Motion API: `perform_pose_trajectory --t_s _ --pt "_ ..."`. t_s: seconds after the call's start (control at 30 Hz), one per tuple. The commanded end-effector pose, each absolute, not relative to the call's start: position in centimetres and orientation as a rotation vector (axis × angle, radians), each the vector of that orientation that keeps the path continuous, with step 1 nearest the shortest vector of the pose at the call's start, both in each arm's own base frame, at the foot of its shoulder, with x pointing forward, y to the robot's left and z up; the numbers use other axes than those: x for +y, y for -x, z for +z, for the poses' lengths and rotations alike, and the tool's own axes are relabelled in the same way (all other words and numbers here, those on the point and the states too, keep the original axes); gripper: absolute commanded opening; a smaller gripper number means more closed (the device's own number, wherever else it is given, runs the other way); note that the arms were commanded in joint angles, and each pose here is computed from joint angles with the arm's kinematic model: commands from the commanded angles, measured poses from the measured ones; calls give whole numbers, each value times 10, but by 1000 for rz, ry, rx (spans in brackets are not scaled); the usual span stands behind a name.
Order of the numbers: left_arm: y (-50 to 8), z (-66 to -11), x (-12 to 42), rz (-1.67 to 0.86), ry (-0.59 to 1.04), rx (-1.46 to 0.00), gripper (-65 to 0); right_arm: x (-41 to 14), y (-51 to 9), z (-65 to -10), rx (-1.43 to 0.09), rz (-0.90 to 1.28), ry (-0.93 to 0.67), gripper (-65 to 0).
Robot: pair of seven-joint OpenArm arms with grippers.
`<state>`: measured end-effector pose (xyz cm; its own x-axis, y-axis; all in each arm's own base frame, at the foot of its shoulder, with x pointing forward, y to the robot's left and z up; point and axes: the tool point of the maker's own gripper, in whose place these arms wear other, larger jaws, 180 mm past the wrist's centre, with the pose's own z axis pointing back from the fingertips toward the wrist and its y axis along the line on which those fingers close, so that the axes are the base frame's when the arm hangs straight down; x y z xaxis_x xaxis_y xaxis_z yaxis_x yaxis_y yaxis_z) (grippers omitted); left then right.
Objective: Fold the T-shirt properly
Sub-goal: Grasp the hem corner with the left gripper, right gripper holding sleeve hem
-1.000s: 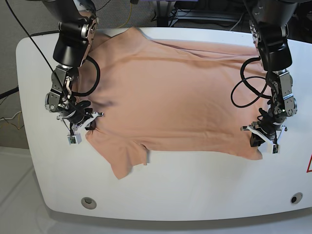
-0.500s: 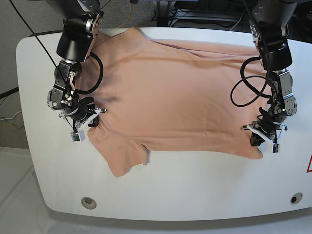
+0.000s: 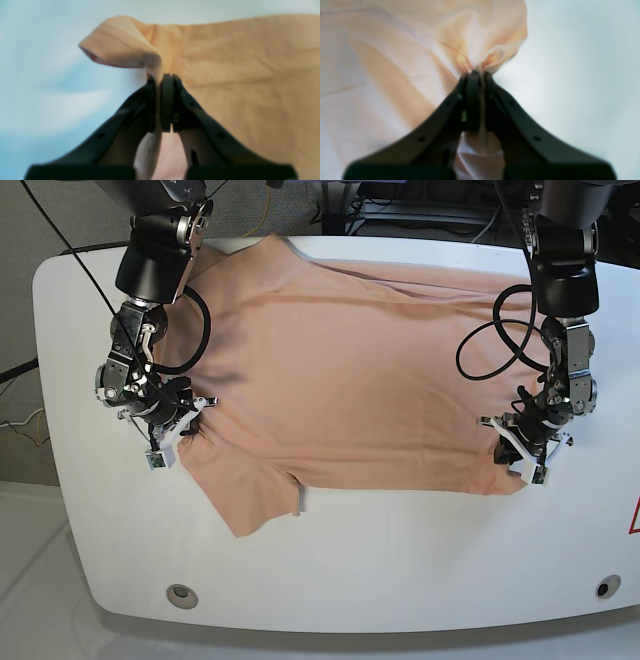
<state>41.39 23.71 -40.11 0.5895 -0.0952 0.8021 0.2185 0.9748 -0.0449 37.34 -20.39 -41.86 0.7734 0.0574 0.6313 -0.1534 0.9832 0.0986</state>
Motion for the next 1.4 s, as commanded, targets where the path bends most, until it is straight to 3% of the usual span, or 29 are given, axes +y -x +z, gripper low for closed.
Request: perform_pose_trajectory --t_s 0.0,0.43,0.9,1.37 --pt "-424 -383 247 -186 126 -976 -631 -212 -384 -391 -762 133 -110 -650" --pt "-420 -383 258 -195 101 -966 -632 -203 -378 -353 -806 241 -28 -650" --pt "-421 -365 287 -221 32 -983 -632 -195 -360 -352 -783 280 -7 -650" --pt "-424 -343 268 -417 -28 -1003 -632 -195 -364 -332 -813 298 24 -650"
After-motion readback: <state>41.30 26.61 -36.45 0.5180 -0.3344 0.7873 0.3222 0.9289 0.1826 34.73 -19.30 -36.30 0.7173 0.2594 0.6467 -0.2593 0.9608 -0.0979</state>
